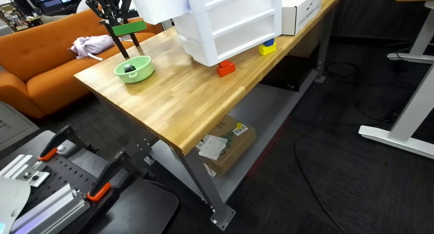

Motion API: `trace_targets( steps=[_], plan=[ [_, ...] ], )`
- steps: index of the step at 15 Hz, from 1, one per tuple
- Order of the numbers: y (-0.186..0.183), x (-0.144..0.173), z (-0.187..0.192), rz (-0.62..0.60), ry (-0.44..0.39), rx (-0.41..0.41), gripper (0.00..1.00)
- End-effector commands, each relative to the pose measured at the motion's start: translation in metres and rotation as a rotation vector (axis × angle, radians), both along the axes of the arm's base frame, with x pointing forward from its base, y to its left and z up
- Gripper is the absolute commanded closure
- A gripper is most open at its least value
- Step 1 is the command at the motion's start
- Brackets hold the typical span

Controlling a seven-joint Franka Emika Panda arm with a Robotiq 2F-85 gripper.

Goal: Remove the masking tape from the object and put it on the table

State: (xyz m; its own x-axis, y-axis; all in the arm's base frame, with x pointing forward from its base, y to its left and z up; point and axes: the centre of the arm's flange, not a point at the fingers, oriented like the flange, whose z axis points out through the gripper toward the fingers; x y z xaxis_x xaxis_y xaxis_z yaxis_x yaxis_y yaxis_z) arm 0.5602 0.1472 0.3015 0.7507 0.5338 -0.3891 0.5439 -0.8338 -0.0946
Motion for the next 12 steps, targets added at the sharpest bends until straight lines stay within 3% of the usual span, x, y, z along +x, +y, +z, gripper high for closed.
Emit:
trace_targets(
  steps=[1, 12],
  plan=[
    [-0.026, -0.015, 0.001, -0.041, -0.063, 0.083, 0.96],
    [-0.068, -0.013, -0.003, -0.126, -0.129, 0.078, 0.96]
  ],
)
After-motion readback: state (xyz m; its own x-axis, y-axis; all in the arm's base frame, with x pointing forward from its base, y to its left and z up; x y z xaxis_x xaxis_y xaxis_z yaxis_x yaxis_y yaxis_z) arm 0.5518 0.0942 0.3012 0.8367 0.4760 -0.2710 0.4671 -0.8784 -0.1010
